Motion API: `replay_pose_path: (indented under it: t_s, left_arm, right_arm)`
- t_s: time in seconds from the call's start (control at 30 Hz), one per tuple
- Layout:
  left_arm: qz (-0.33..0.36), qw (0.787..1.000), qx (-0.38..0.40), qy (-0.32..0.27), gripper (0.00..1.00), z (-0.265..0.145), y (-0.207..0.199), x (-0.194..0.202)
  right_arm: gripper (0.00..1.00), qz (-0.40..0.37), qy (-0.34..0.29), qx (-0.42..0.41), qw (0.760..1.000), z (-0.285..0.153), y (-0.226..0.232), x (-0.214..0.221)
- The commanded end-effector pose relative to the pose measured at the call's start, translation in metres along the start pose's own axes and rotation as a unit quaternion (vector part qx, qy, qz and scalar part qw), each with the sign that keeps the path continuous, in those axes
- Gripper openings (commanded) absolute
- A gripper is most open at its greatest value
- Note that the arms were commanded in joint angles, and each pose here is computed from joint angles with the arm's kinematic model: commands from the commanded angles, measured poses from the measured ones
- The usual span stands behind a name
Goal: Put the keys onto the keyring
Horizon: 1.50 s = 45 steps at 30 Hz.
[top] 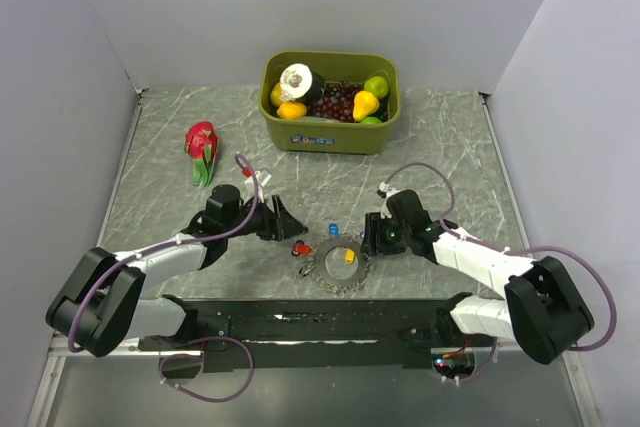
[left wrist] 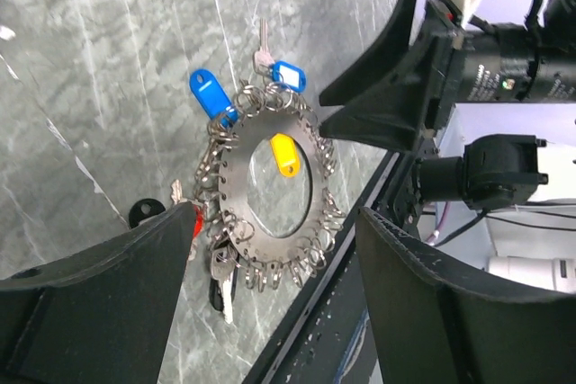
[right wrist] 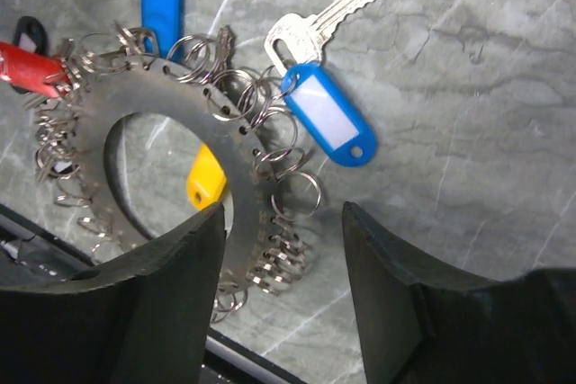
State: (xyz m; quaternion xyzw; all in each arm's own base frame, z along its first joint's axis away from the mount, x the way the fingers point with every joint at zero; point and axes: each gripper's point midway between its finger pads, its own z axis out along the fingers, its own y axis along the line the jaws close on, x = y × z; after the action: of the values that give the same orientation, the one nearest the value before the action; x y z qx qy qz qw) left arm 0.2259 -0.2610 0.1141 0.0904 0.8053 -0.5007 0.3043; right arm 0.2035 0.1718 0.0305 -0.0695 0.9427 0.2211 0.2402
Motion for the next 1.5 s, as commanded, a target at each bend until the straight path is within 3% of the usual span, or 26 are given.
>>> replay_pose_path:
  t_s: [0.0,0.23,0.43,0.53,0.77,0.97,1.17,1.47]
  left_arm:
    - [0.006,1.000,0.028,-0.003,0.77,0.002,-0.010,-0.004]
    - [0.016,1.000,0.014,0.001,0.76,0.003,-0.004,-0.005]
    - [0.024,1.000,-0.003,0.001,0.76,0.003,0.001,-0.006]
    - [0.024,1.000,-0.007,0.003,0.76,0.002,0.003,-0.005]
    - [0.023,1.000,-0.004,0.002,0.76,0.003,0.002,-0.005]
    - [0.023,1.000,0.005,0.004,0.76,0.006,0.001,-0.006]
    - [0.027,1.000,0.010,0.003,0.75,0.005,-0.002,-0.006]
    - [0.031,0.999,0.010,-0.003,0.76,0.004,-0.001,-0.007]
  right_arm:
    - [0.58,-0.017,-0.026,-0.001,1.000,0.004,0.008,-0.027]
    - [0.37,0.009,0.001,-0.016,1.000,0.016,0.015,-0.025]
    - [0.21,0.008,-0.026,-0.045,0.999,0.011,0.029,-0.040]
    - [0.20,0.016,-0.043,-0.027,0.999,0.001,0.025,-0.047]
    - [0.33,0.101,-0.042,-0.008,0.994,-0.011,0.002,-0.035]
    - [0.29,0.219,-0.009,-0.057,0.974,-0.005,-0.010,-0.017]
    - [0.25,0.288,0.042,-0.111,0.950,0.006,0.000,0.004]
    - [0.27,0.320,0.064,-0.102,0.940,0.015,-0.006,0.025]
